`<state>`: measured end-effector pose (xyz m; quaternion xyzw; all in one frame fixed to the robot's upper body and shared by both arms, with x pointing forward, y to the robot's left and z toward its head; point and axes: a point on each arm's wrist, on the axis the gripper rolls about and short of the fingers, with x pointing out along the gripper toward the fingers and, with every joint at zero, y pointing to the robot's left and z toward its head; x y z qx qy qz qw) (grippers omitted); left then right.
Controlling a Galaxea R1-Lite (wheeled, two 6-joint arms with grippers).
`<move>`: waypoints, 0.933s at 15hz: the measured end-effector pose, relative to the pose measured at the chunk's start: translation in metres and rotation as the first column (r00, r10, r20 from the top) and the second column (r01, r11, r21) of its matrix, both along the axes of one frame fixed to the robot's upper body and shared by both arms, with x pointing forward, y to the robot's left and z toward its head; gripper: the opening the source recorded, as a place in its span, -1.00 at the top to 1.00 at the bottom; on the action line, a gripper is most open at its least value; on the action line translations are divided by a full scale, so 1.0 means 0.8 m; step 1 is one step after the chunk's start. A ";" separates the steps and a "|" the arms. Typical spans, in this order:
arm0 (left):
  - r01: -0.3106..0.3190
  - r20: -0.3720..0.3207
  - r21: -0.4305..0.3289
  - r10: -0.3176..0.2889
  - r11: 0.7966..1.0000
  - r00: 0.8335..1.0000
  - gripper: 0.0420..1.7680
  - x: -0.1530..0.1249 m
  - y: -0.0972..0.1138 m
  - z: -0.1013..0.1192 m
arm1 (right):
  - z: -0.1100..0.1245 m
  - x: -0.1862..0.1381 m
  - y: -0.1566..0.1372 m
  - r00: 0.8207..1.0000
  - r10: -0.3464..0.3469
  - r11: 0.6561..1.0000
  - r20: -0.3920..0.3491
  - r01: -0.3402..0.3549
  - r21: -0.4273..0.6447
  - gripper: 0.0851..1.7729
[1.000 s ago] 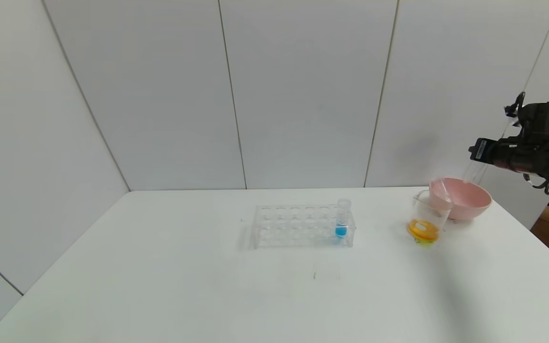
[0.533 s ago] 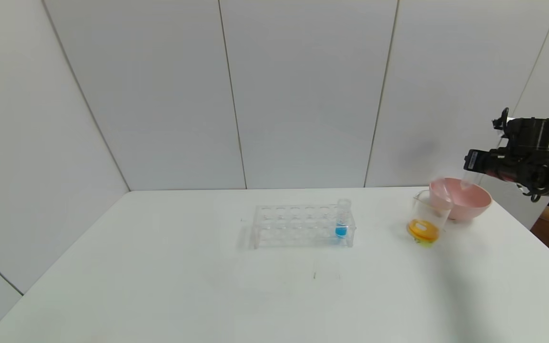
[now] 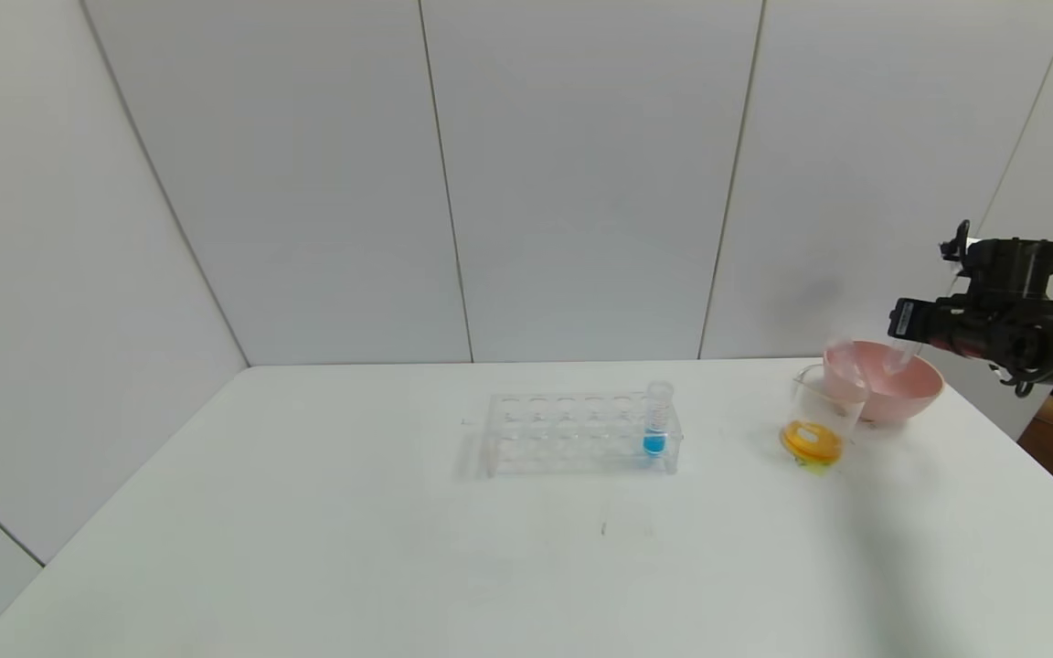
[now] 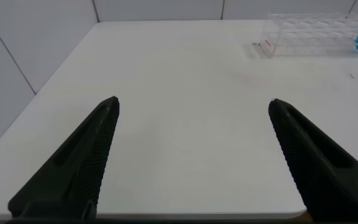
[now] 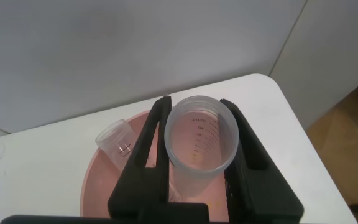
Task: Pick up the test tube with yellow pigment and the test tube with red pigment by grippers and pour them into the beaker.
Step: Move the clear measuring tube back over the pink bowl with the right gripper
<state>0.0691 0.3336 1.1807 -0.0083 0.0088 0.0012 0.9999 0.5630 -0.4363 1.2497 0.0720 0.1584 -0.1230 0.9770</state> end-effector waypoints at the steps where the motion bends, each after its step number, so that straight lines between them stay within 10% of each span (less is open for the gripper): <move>1: 0.000 0.000 0.000 0.000 1.000 1.000 -0.94 0.000 0.000 0.000 | -0.001 0.000 0.000 1.000 0.000 1.000 -0.001 0.000 0.001 0.44; 4: 0.000 0.000 0.000 0.000 1.000 1.000 -0.94 0.000 0.000 0.000 | -0.001 0.000 0.000 1.000 0.000 1.000 -0.001 0.000 0.001 0.44; 14: 0.000 0.000 0.000 0.000 1.000 1.000 -0.94 0.000 0.000 0.000 | 0.002 -0.003 0.000 1.000 -0.002 1.000 -0.005 0.002 0.004 -0.52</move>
